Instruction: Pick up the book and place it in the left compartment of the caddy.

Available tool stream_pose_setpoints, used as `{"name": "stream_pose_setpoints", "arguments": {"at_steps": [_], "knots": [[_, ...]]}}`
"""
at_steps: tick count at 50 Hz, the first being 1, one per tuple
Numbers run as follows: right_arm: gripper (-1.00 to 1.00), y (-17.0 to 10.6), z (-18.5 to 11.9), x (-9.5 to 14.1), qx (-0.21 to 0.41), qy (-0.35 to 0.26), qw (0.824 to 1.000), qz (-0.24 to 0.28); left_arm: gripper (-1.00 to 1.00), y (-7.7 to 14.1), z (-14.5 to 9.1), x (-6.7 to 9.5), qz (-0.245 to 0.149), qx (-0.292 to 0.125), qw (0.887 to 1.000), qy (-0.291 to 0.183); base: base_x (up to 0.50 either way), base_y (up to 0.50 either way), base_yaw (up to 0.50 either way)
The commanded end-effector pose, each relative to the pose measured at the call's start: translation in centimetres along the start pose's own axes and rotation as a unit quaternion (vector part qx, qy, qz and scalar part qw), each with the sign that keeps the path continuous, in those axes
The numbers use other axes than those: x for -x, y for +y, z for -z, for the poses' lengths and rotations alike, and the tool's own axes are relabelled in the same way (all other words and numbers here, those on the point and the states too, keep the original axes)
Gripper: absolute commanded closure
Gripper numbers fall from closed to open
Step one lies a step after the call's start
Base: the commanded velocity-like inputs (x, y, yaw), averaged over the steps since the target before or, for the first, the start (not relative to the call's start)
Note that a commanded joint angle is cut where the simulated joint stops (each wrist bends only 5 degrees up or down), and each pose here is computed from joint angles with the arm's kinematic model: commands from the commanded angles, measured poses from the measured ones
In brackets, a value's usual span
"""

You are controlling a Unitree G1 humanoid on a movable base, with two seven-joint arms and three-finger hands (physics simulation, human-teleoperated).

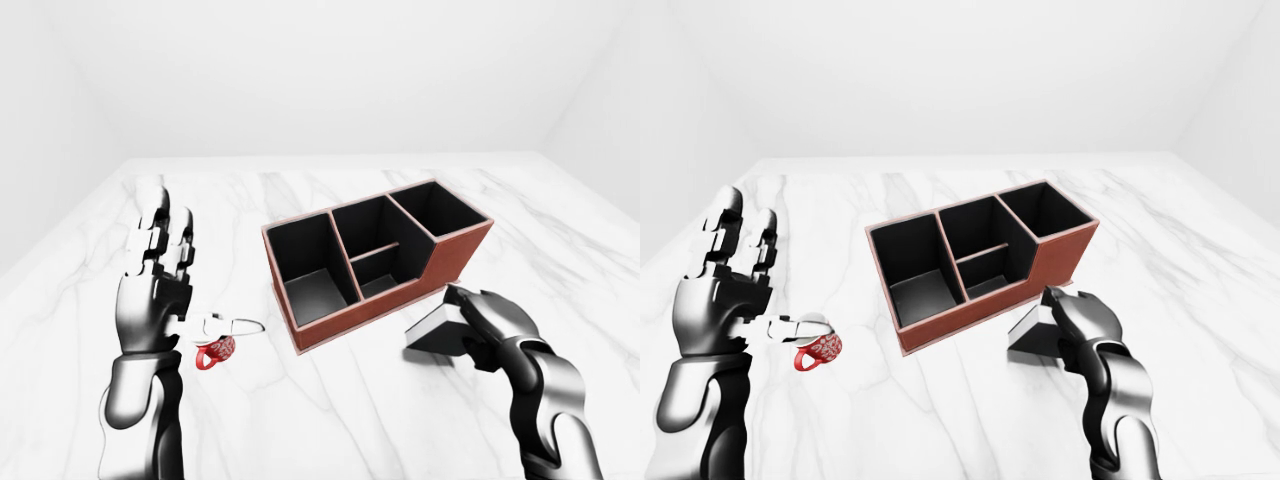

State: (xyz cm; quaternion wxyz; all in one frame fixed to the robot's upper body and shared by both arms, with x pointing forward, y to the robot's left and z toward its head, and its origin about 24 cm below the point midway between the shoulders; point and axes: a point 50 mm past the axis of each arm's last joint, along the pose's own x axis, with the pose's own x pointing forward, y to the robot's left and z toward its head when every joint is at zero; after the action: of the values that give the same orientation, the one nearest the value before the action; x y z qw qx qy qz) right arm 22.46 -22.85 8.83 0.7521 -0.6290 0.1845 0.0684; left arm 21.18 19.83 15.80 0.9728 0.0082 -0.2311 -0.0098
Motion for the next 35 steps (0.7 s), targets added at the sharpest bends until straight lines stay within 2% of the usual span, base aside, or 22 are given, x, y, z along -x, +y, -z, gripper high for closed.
{"name": "stream_pose_setpoints", "arguments": {"at_steps": [1,17,25,35], "knots": [[1.00,-1.5,-1.7,1.1,-0.005,-0.031,0.998,0.045,-1.00,-0.1,-0.2,-0.1,0.013,0.011,1.000,-0.006,0.00,0.00,0.00],[1.00,-3.0,-3.8,2.0,-0.001,-0.070,0.994,0.088,-1.00,0.1,-0.1,0.0,0.014,0.018,1.000,-0.007,0.00,0.00,0.00],[1.00,-4.8,-5.2,2.8,0.006,-0.093,0.987,0.133,-1.00,0.1,-0.1,0.1,0.016,0.022,1.000,-0.005,0.00,0.00,0.00],[1.00,-6.0,-7.1,2.3,0.016,-0.120,0.980,0.155,-1.00,0.3,-0.2,0.1,0.019,0.027,0.999,-0.008,0.00,0.00,0.00]]}}
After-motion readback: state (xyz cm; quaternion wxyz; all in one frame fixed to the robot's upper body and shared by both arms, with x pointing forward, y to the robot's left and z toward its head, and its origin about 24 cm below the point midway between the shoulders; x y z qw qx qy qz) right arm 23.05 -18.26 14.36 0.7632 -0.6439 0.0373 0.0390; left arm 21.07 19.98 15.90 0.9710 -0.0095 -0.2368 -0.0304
